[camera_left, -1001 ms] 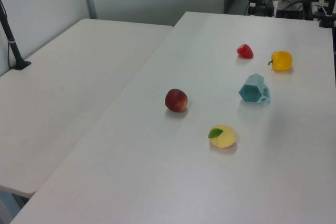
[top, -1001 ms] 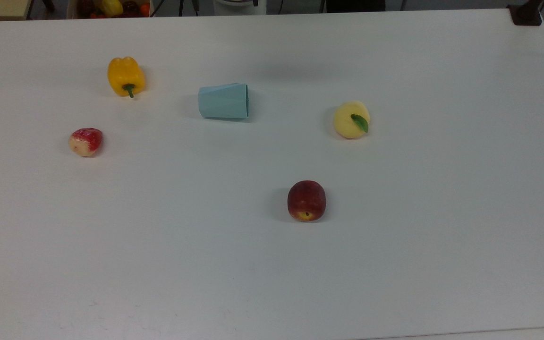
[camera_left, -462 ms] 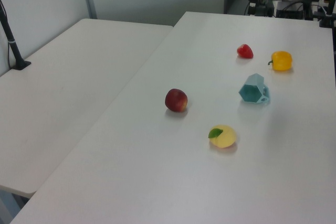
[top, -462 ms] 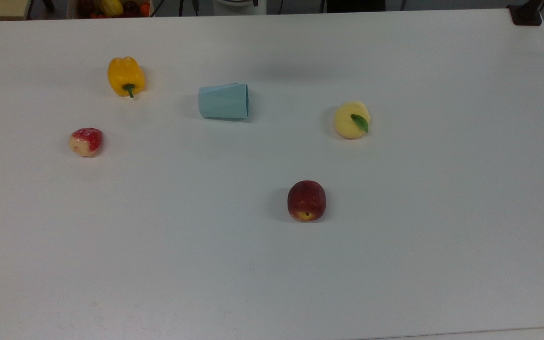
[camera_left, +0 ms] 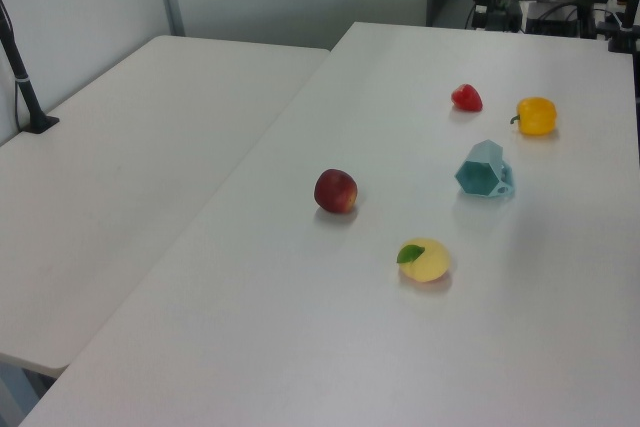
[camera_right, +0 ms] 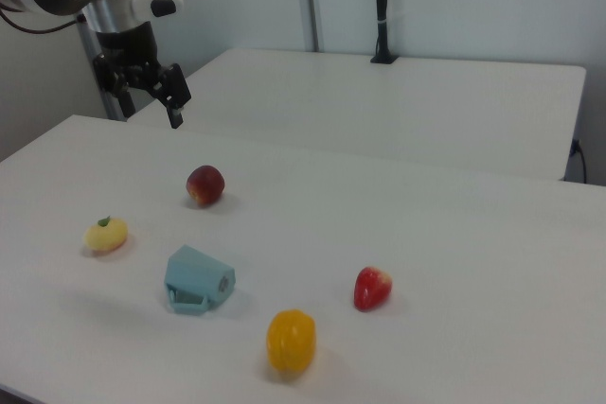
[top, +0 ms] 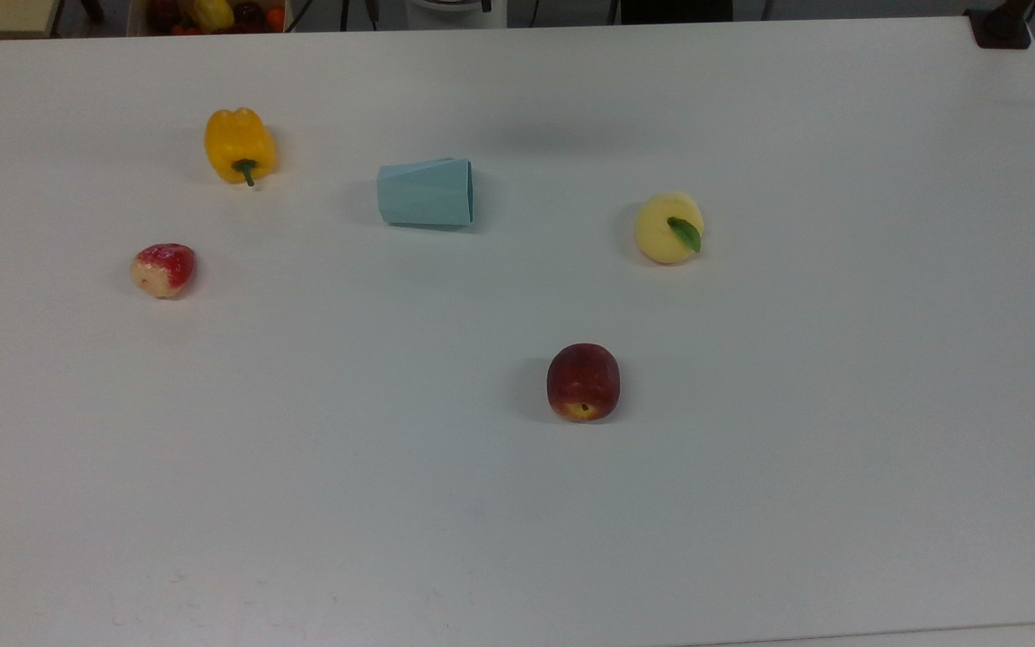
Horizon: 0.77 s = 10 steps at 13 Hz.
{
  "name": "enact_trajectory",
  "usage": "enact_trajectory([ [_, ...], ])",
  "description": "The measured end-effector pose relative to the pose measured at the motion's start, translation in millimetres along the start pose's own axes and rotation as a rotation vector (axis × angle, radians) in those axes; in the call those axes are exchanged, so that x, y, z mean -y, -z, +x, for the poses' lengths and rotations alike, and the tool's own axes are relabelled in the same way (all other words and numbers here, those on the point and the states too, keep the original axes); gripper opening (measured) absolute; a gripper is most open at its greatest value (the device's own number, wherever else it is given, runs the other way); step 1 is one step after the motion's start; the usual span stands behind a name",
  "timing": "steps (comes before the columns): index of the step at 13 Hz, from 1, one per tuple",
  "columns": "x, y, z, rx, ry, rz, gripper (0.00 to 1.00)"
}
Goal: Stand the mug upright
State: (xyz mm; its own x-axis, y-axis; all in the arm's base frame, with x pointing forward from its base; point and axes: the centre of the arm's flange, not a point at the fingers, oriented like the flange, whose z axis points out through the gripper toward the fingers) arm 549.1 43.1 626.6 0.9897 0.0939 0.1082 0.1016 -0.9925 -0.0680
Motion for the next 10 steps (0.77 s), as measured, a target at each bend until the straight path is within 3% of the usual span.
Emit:
enact_trajectory([
  [8, -1, -3, 0, 0.007, 0.013, -0.005, 1.00],
  [10, 3, -12, -2, 0.032, 0.041, -0.059, 1.00],
])
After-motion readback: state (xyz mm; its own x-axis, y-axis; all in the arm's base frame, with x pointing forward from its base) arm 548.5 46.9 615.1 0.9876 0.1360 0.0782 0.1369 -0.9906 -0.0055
